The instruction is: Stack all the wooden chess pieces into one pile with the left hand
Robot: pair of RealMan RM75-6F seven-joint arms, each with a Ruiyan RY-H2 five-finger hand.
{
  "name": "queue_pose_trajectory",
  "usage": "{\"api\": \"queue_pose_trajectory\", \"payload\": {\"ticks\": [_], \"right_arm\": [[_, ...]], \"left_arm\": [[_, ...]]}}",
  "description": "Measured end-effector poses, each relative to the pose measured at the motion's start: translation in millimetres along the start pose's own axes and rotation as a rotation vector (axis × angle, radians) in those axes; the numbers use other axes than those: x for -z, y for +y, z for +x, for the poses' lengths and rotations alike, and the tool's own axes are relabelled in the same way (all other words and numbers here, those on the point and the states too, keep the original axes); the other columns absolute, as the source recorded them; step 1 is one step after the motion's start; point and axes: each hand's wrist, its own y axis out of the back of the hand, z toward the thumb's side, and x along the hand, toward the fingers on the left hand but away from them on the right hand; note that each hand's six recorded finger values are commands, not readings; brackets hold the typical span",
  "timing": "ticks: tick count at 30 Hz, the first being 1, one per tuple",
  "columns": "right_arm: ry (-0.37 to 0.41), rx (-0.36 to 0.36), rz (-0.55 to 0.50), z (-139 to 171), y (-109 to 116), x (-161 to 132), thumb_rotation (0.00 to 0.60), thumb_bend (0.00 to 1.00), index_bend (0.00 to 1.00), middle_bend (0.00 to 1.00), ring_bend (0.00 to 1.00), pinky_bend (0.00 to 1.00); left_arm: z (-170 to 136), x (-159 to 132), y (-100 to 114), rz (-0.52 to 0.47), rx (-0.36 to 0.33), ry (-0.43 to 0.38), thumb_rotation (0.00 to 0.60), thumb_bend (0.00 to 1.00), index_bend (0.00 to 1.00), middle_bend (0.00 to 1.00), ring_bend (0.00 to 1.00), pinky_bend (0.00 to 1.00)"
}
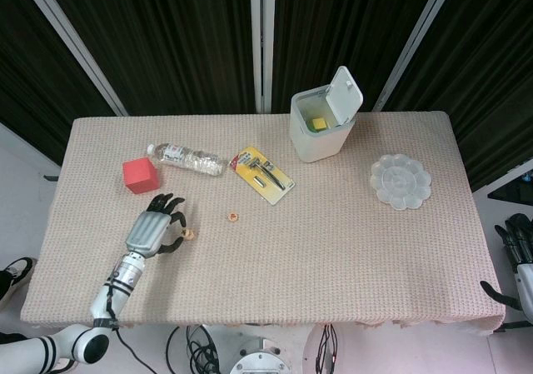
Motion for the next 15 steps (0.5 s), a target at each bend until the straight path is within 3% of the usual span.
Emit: {"api": "queue_pose_trajectory", "payload": {"ticks": [15], "right_arm": [[0.004,-0.010,-0.001,-2.9,-2.7,-1.8,0.600,0.09,0.00,0.00,0.00,0.00]], "left_arm": [[4.7,-1.7,-8.9,-0.023,0.001,-0.013,0.600,0.33,0.47,0.12,0.00,0.00]]}}
